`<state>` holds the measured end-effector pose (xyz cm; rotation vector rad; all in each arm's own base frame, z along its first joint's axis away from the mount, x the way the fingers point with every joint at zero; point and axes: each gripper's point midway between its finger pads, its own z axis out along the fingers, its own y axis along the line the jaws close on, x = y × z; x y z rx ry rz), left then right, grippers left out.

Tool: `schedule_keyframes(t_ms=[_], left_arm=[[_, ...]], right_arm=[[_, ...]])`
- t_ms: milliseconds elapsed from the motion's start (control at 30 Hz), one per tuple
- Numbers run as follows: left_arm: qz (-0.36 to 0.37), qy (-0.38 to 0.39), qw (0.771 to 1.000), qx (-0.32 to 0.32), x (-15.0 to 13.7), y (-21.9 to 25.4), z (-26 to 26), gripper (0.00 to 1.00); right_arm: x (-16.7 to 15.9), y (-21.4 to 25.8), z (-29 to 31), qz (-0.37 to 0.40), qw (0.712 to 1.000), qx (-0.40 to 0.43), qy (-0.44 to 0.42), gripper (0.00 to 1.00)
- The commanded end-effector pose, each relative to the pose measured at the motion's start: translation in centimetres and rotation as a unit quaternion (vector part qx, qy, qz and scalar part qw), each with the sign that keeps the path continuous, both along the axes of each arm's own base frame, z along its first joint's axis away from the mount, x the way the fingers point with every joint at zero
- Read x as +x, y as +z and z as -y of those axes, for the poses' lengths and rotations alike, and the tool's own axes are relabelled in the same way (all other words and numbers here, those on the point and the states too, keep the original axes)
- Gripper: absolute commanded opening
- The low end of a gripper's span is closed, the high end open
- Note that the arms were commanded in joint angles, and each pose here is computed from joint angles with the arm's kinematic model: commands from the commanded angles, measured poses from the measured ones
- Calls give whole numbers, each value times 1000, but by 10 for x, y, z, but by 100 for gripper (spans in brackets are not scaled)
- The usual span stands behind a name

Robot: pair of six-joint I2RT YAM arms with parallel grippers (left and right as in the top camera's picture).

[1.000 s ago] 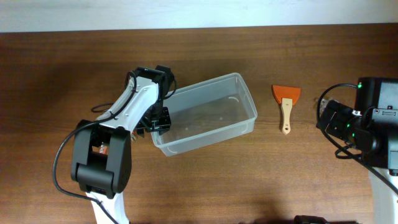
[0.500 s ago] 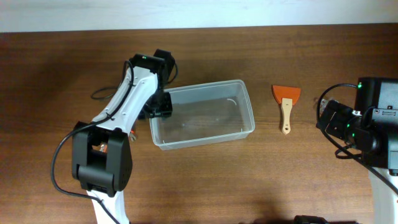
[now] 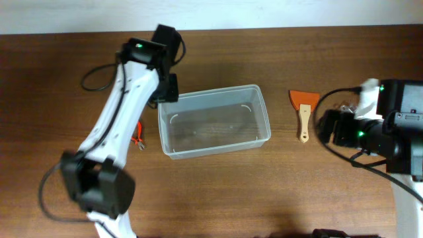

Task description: Pack container

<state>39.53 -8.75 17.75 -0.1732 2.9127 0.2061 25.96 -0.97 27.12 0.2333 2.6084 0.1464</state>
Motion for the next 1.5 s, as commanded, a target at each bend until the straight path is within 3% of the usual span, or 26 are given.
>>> schedule_keyframes(t_ms=[0,33,100,133,167,267,400,467,867,1467], left_arm=[[148,16,989,26,-11,102,-30,58],[171,21,985,31,-17,118,-36,60],[214,32,976,31,-29,148,-47,64],[230,37,972,27,-34,159,-51,68],[255,51,965,19,-43,175,-59,73],[284,75,956,15,-58,196,-79,77],[295,110,949,23,-69,205,-105,93],[288,125,949,27,-70,202,-116,96],[265,153,952,24,-70,191,-134,97],[231,152,961,31,-59,171,-134,96]], right_arm=[[-1,2,-51,3,982,83,168,72],[0,-3,-51,-10,982,83,168,45],[3,-10,-55,-25,980,87,176,10],[6,-14,-59,-33,979,88,183,4],[10,-20,-66,-41,976,84,199,4],[21,-36,-83,-61,968,62,234,4],[45,-60,-104,-76,965,26,251,4],[60,-73,-109,-83,967,15,241,4],[78,-168,-116,-213,947,20,239,4],[78,-167,-128,-209,944,16,257,4]])
